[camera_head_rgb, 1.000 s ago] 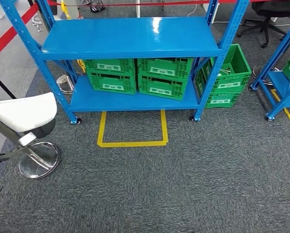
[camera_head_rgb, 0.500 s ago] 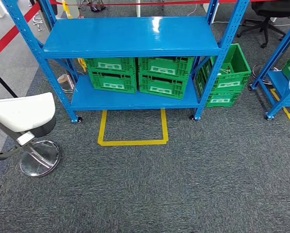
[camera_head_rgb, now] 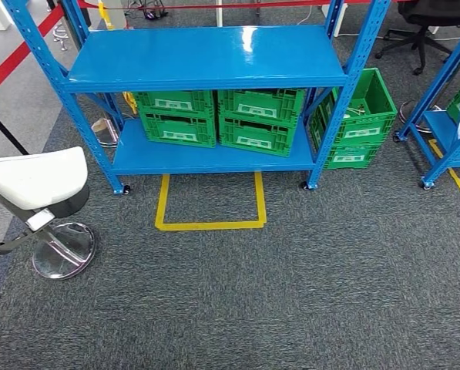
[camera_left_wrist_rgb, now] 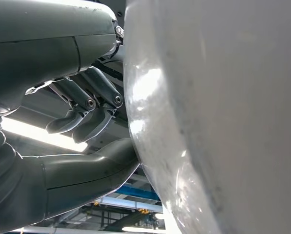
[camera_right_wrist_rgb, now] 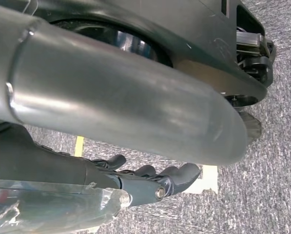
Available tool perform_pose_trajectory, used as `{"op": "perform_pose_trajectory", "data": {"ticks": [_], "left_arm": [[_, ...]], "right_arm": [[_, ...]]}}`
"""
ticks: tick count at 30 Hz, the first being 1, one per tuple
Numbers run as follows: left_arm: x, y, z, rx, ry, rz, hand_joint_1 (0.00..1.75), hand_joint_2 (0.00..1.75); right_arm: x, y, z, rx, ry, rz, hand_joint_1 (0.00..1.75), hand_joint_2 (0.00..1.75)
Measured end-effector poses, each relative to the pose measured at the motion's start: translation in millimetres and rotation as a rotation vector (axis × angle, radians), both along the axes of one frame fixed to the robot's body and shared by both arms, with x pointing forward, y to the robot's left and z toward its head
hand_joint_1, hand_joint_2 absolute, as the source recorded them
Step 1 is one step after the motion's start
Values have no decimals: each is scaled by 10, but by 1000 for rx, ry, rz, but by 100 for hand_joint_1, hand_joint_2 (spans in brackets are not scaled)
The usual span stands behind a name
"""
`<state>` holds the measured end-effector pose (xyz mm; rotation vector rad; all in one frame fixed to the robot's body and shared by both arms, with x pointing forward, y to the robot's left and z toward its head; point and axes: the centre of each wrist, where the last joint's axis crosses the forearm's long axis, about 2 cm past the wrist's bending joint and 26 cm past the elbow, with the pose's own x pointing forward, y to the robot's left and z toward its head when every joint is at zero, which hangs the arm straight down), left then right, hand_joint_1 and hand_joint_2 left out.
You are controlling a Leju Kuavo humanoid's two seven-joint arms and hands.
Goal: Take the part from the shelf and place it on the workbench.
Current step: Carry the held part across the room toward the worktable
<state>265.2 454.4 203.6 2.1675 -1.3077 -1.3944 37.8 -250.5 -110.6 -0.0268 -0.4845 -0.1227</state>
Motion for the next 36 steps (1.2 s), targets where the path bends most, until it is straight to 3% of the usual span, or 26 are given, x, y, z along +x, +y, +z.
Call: {"op": "perform_pose_trajectory", "data": {"ticks": [24,30,36], "left_arm": [[4,96,148,27,-35,-4,175,175],[-75,123,71,26,-8,-1,175,175],[-155,226,114,37,-13,21,175,175]], "right_arm": [[29,32,6,-34,-13,17,0,0],[3,41,5,-45,-9,27,0,0],[19,59,8,-50,-14,38,0,0]]}}
